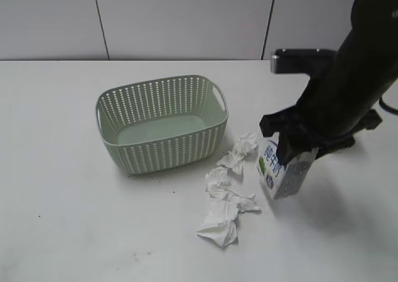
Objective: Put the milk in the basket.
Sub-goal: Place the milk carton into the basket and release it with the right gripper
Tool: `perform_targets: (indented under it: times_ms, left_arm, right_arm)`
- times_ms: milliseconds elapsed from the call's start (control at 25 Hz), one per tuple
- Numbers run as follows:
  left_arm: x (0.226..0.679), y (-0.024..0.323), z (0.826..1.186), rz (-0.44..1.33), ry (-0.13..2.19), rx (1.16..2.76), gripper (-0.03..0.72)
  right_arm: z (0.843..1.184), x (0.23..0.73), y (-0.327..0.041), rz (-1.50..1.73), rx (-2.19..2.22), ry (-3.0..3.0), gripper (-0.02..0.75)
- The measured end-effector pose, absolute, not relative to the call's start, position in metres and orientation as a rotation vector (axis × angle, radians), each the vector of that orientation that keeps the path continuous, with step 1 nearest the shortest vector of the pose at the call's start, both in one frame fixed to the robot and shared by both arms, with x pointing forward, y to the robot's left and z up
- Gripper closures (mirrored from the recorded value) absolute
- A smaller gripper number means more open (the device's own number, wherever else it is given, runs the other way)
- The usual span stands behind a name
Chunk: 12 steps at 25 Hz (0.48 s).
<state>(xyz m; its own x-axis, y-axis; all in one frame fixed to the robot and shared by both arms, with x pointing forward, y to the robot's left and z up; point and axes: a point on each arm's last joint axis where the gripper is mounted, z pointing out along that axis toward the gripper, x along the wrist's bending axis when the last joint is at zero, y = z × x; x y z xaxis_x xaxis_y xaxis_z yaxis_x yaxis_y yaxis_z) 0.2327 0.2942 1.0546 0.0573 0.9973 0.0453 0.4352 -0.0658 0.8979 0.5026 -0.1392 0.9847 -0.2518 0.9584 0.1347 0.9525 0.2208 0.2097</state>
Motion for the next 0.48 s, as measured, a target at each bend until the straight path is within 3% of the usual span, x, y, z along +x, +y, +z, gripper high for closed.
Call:
perform_targets:
  times_ms: [280,480]
  left_arm:
    - [0.233,0.294,1.055,0.968,1.469,1.601,0.455]
    - [0.233,0.294,1.055,0.968,1.469,1.601,0.455]
  right_arm:
    - [1.072,0.523,-0.122,0.565,1.662,2.453,0.395]
    - [1.112,0.540,-0.096,0.650,1.453,2.451,0.395]
